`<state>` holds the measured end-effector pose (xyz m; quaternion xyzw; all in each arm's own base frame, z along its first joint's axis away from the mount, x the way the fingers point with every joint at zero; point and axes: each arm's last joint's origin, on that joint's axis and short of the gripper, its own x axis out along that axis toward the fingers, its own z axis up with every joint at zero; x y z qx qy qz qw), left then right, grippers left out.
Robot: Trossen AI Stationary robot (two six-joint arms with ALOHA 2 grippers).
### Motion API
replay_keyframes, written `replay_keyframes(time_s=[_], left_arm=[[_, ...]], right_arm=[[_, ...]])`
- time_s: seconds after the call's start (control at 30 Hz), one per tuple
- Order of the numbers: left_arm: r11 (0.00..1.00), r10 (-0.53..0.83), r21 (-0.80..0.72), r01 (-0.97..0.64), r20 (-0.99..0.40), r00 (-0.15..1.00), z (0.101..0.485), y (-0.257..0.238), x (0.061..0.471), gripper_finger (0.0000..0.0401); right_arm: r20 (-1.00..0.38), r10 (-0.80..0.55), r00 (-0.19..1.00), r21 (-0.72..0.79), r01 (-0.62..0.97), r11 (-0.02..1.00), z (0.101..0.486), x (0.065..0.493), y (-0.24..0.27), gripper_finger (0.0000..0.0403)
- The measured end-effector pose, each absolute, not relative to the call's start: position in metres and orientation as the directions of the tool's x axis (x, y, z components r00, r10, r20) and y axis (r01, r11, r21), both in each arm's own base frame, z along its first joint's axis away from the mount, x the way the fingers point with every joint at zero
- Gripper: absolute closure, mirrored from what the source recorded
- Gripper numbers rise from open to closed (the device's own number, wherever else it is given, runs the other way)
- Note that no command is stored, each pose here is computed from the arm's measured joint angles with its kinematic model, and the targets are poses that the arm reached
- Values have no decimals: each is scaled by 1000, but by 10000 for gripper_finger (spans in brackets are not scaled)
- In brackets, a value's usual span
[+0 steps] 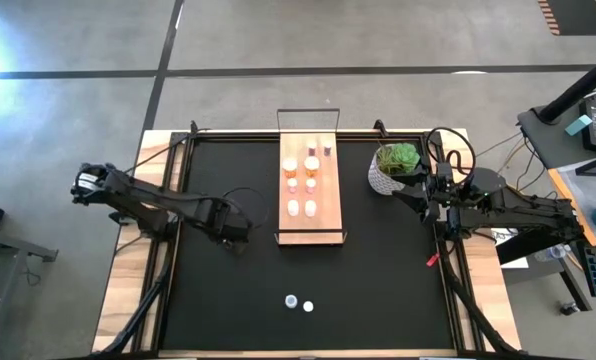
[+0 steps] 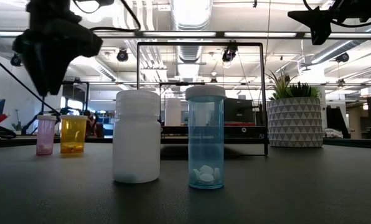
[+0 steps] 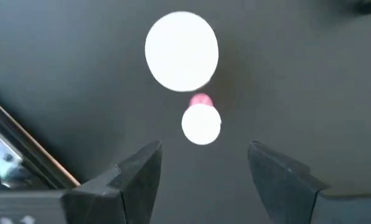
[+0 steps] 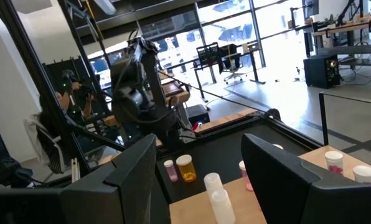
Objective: Pick and place medicine bottles onto shelf by color
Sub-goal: Move the pink pill bottle to the bottom middle of the table
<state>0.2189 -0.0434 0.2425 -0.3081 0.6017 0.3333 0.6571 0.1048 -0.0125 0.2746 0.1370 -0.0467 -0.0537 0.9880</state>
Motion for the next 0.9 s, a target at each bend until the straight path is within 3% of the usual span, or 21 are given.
replay_keyframes(time_s=[0.27, 0.63, 0.9], left_arm=[[521, 64, -46, -853, -994, 92, 214, -48, 218, 179], [520, 71, -36, -854, -994, 85, 195, -48, 216, 182], [520, 72, -34, -854, -994, 83, 194, -48, 216, 243]], right_arm=[[78, -119, 990, 276, 93, 957, 275, 105, -12, 177], [78, -118, 990, 276, 93, 957, 275, 105, -12, 177], [78, -119, 990, 276, 93, 957, 275, 105, -12, 177]])
